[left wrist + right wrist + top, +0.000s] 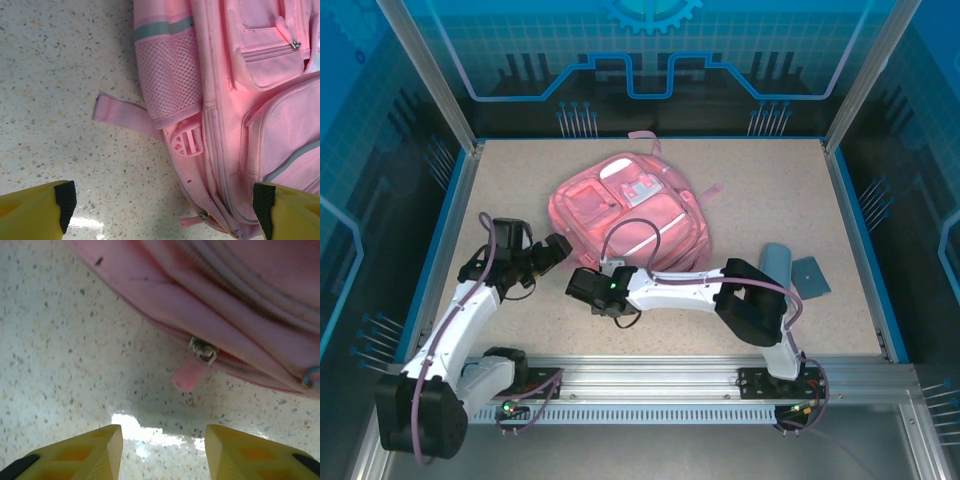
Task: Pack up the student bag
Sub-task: Zip the student bag at the top-center of the table.
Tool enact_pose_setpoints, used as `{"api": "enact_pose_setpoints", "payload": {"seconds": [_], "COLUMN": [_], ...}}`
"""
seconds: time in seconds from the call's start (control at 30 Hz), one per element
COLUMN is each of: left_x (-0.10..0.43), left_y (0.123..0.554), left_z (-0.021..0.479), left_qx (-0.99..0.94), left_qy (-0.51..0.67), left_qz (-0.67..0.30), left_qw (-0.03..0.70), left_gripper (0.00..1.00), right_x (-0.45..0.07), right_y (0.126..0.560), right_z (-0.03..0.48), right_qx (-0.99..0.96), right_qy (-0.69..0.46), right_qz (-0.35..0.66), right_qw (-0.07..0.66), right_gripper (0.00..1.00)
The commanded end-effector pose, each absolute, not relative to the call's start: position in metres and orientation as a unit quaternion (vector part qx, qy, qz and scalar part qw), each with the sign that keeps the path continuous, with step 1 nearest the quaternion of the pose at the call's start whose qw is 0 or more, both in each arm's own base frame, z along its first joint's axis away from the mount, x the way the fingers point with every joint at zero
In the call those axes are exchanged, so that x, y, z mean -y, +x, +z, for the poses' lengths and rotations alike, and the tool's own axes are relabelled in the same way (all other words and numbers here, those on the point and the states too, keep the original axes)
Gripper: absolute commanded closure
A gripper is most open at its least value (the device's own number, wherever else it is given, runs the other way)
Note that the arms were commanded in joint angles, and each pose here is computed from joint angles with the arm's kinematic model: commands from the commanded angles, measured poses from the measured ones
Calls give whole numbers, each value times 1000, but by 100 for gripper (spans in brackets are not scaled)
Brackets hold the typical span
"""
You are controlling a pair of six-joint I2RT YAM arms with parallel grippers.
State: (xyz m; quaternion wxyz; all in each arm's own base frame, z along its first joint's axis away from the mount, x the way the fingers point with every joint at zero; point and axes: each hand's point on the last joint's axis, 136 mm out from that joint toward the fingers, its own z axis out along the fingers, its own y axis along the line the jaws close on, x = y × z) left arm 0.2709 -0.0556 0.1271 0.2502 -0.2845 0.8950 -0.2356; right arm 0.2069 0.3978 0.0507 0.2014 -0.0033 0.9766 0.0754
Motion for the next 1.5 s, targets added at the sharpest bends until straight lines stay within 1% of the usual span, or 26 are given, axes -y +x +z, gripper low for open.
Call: {"api": "enact_pose_setpoints", "payload": {"seconds": [0.0, 0.17, 0.37, 0.43, 0.53, 0.9, 1.1, 1.17, 1.37, 1.47], "left_x": [62, 62, 59, 58, 57, 56, 57, 57, 61, 71], "left_y": [272, 274, 273, 272, 273, 274, 273, 273, 272, 274], "left_z": [138, 139, 137, 136, 135, 132, 129, 129, 123, 118], "left_qx": [-894, -891, -891, -890, -890, -888, -887, -887, -885, -878], "left_qy": [-270, -272, -276, -278, -279, -283, -284, -284, -289, -292], "left_qz": [-263, -268, -265, -265, -265, -270, -272, -273, -285, -314], "left_qw": [244, 246, 245, 245, 246, 244, 240, 239, 228, 213], "left_gripper": [6, 6, 6, 5, 5, 5, 5, 5, 5, 8], "right_x": [-389, -382, -382, -383, -384, -381, -377, -377, -384, -384], "right_y": [220, 227, 231, 232, 237, 248, 246, 245, 240, 237], "right_z": [53, 48, 36, 31, 27, 17, 26, 33, 57, 68], "right_qx": [-969, -965, -967, -967, -967, -965, -966, -967, -970, -971], "right_qy": [55, 87, 99, 102, 105, 102, 92, 84, 22, -11], "right_qz": [37, 12, 1, -1, -5, -30, -33, -28, -6, 5], "right_qw": [237, 246, 235, 232, 233, 238, 239, 241, 240, 239], "right_gripper": [52, 54, 56, 57, 63, 68, 87, 92, 98, 100]}}
